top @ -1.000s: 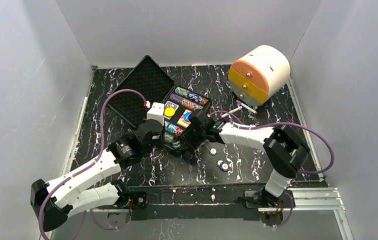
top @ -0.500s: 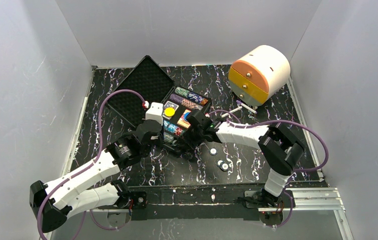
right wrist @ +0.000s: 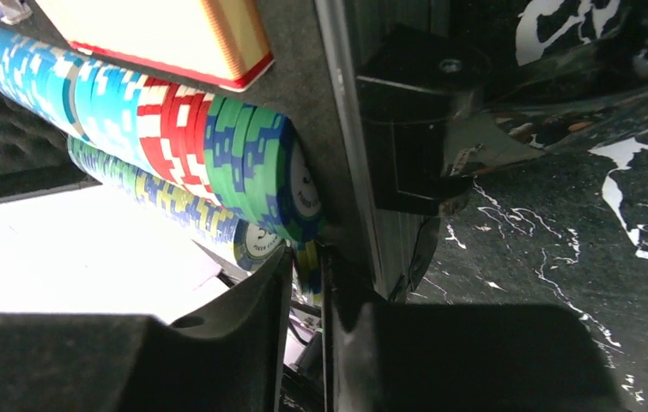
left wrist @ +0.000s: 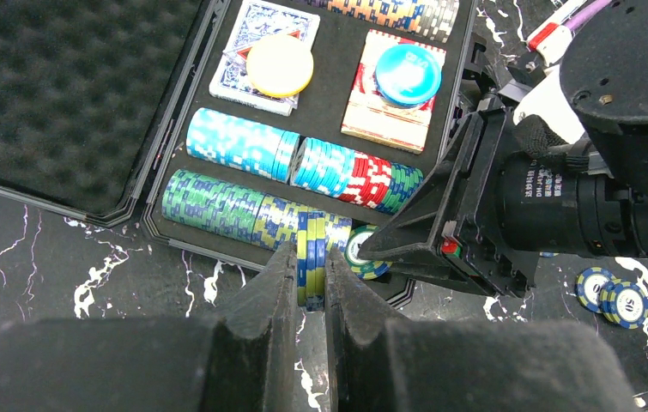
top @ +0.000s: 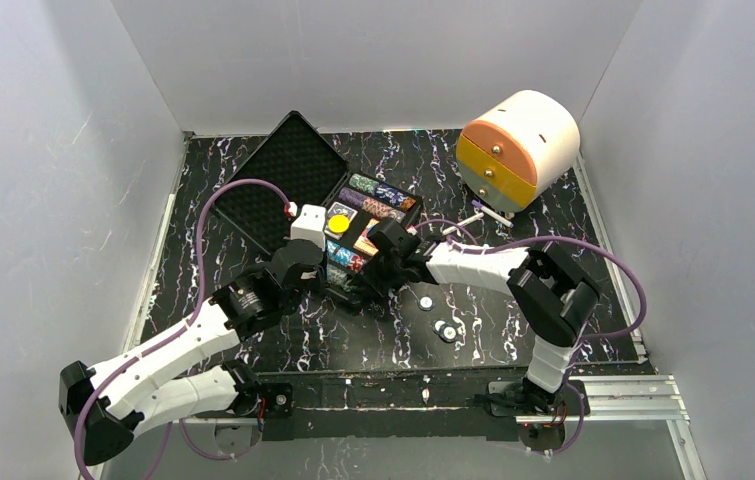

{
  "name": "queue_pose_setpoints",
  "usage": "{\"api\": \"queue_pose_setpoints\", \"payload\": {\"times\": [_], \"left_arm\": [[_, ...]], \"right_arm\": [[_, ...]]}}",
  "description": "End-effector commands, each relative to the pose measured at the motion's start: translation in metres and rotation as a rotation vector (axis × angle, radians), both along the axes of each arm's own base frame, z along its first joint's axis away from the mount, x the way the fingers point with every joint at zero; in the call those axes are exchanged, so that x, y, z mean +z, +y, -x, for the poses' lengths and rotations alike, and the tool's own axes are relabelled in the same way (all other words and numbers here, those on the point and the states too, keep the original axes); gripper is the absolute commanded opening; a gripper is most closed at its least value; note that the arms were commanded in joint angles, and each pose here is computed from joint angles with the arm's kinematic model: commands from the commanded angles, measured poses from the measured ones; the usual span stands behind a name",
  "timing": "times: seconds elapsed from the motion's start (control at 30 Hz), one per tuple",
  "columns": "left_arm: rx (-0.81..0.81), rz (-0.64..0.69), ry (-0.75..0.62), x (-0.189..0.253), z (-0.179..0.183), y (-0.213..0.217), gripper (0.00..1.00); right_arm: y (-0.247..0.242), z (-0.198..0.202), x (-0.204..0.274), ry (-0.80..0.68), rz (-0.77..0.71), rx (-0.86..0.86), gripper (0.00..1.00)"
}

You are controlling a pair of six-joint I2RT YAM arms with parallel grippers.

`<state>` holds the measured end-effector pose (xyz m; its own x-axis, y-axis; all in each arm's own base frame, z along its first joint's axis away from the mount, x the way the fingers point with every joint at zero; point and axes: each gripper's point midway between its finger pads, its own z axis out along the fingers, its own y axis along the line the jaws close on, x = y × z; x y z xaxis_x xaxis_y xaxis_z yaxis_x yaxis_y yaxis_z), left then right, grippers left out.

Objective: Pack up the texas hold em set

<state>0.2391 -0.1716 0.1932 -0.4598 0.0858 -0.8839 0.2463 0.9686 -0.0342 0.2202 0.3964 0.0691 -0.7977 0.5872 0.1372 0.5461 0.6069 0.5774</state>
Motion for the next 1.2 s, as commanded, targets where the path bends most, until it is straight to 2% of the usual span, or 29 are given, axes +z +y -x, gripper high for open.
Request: {"api": "queue_pose_setpoints", "payload": {"times": [0.0, 0.07, 0.17, 0.47, 0.7, 0.77, 1.0, 1.17], "left_arm": [[0.042, 0.009, -0.035, 0.009, -0.003, 0.009, 0.00], [0.041, 0.010, -0.035, 0.009, -0.003, 0.009, 0.00], [0.041, 0.011, -0.034, 0.009, -0.003, 0.009, 0.00], [0.030, 0.021, -0.033, 0.012, -0.004, 0.004, 0.00], [0.012, 0.039, -0.010, 0.010, -0.002, -0.001, 0.00], [0.008, 0.043, 0.003, 0.006, 0.000, -0.003, 0.00], [-0.001, 0.069, 0.037, -0.001, 0.004, -0.007, 0.00], [-0.021, 0.106, 0.044, 0.002, 0.008, -0.012, 0.00]], "right_arm": [[0.001, -0.007, 0.000, -0.021, 0.019, -0.020, 0.20], [0.001, -0.007, 0.009, -0.038, 0.006, -0.010, 0.10], [-0.003, -0.004, 0.027, -0.074, -0.020, 0.009, 0.01], [-0.039, 0.022, 0.052, -0.169, -0.041, 0.119, 0.01], [-0.099, 0.039, 0.022, -0.179, 0.228, 0.368, 0.01], [-0.112, 0.045, 0.015, -0.183, 0.260, 0.414, 0.01], [-0.110, 0.050, -0.005, -0.254, 0.166, 0.636, 0.01], [-0.101, 0.045, -0.015, -0.335, 0.085, 0.683, 0.03]]}}
